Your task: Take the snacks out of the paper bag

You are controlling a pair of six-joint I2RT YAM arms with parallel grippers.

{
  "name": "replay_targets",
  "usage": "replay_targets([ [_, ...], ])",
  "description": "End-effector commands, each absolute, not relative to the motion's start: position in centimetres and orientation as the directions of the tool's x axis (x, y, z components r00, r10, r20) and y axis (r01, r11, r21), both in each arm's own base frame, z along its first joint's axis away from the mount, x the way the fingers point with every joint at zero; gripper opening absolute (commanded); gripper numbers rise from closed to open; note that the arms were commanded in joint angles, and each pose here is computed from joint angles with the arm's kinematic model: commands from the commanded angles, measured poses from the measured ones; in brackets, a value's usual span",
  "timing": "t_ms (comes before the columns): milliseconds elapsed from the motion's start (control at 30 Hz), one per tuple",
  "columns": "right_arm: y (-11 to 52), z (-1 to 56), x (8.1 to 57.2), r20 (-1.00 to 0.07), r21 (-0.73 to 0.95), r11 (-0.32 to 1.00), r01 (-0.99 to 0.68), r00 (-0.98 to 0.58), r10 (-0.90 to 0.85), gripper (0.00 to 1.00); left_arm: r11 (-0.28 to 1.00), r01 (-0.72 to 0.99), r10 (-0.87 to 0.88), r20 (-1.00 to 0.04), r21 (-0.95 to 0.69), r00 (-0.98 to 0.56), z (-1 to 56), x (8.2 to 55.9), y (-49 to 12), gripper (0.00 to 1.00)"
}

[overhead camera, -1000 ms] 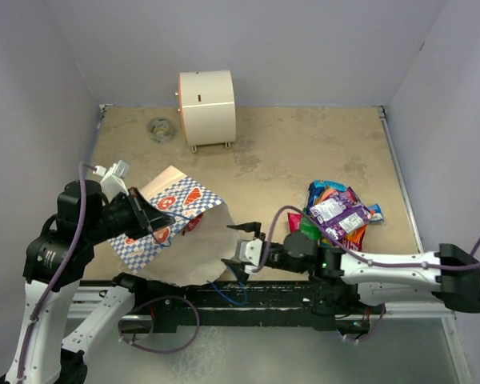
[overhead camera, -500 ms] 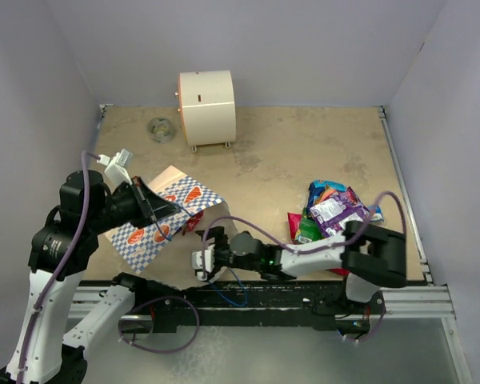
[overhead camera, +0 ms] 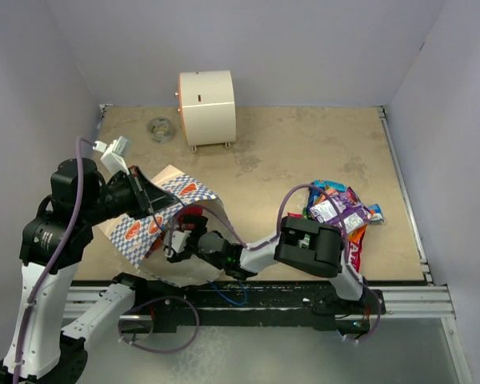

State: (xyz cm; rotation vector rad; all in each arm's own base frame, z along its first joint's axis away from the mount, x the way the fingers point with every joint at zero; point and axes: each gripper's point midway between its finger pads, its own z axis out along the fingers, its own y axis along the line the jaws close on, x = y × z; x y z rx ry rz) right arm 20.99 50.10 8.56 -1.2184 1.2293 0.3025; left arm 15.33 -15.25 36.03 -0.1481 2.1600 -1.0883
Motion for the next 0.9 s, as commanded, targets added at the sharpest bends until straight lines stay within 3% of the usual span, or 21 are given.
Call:
replay_targets([
  [0, 50.0, 10.7, 24.0, -0.898, -0.436, 0.581, -0.687, 0.294, -0.327, 0.94, 0.654, 0.256, -0.339, -0.579, -0.712, -0.741, 36.6, 14.9, -15.2, 0.0],
  [100, 49.0, 8.8, 25.4, -0.905, -0.415, 0.626, -0.66, 0.232, -0.356, 0.93, 0.662, 0.254, -0.334, -0.58, -0.706, -0.743, 36.3, 14.7, -15.1, 0.0],
  [200, 48.4, 6.6, 26.3, -0.903, -0.403, 0.64, -0.655, 0.169, -0.396, 0.86, 0.663, 0.26, -0.327, -0.585, -0.701, -0.743, 36.3, 14.8, -15.1, 0.0],
  [467, 48.1, 4.6, 26.3, -0.875, -0.434, 0.586, -0.685, 0.166, -0.454, 0.57, 0.676, 0.252, -0.327, -0.588, -0.693, -0.74, 36.1, 15.3, -15.0, 0.0],
  [867, 49.2, 9.4, 24.7, -0.904, -0.406, 0.53, -0.744, 0.245, -0.35, 0.08, 0.708, 0.185, -0.362, -0.575, -0.682, -0.734, 35.0, 15.9, -14.2, 0.0],
])
